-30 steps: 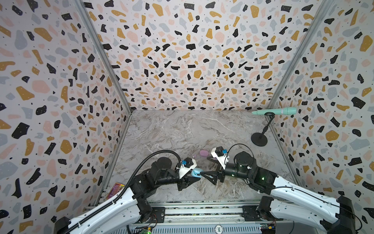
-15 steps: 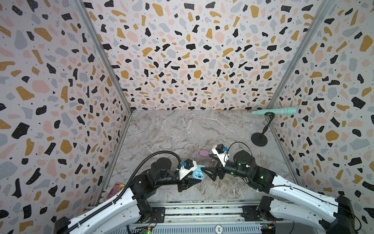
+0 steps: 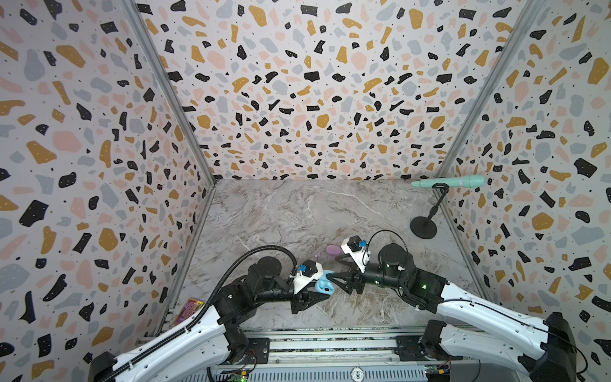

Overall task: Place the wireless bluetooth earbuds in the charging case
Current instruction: 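Grip the case lid with the right gripper and swing it open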

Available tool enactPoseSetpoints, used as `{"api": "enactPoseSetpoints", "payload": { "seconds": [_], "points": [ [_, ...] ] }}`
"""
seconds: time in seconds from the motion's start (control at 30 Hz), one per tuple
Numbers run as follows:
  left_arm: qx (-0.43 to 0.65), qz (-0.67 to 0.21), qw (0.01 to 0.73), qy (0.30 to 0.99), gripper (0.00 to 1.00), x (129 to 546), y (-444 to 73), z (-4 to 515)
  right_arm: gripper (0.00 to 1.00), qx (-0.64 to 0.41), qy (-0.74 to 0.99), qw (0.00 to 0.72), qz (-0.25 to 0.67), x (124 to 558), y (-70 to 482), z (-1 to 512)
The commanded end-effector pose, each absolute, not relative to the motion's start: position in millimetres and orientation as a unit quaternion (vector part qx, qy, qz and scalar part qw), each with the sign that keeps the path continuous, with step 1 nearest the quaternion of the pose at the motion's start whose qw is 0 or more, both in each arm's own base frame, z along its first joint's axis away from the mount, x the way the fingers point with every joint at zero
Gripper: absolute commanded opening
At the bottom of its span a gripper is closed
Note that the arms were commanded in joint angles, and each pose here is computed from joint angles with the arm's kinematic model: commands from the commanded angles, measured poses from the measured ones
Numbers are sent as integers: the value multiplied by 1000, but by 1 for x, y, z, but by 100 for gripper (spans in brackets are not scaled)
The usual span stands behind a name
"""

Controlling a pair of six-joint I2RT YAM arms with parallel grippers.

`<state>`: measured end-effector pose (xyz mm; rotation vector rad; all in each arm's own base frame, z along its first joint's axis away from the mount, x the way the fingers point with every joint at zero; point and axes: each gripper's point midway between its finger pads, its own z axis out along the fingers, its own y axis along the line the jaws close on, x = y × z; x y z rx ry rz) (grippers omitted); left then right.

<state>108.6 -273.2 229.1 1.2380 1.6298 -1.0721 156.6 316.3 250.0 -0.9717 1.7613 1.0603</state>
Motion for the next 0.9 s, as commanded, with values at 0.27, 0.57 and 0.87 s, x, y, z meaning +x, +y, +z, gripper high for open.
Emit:
{"api": "enactPoseSetpoints", "payload": {
  "seconds": [0.27,0.57,0.87],
  "points": [
    [493,-437,415,627,0,108,-278,239,52,-409,670,425,452,149,326,277],
    [493,-435,416,628,0,108,-278,238,38,-420,664,416,458,144,329,276],
    [493,-434,416,629,0,109,-278,238,29,-432,656,410,464,138,331,277]
  ]
}}
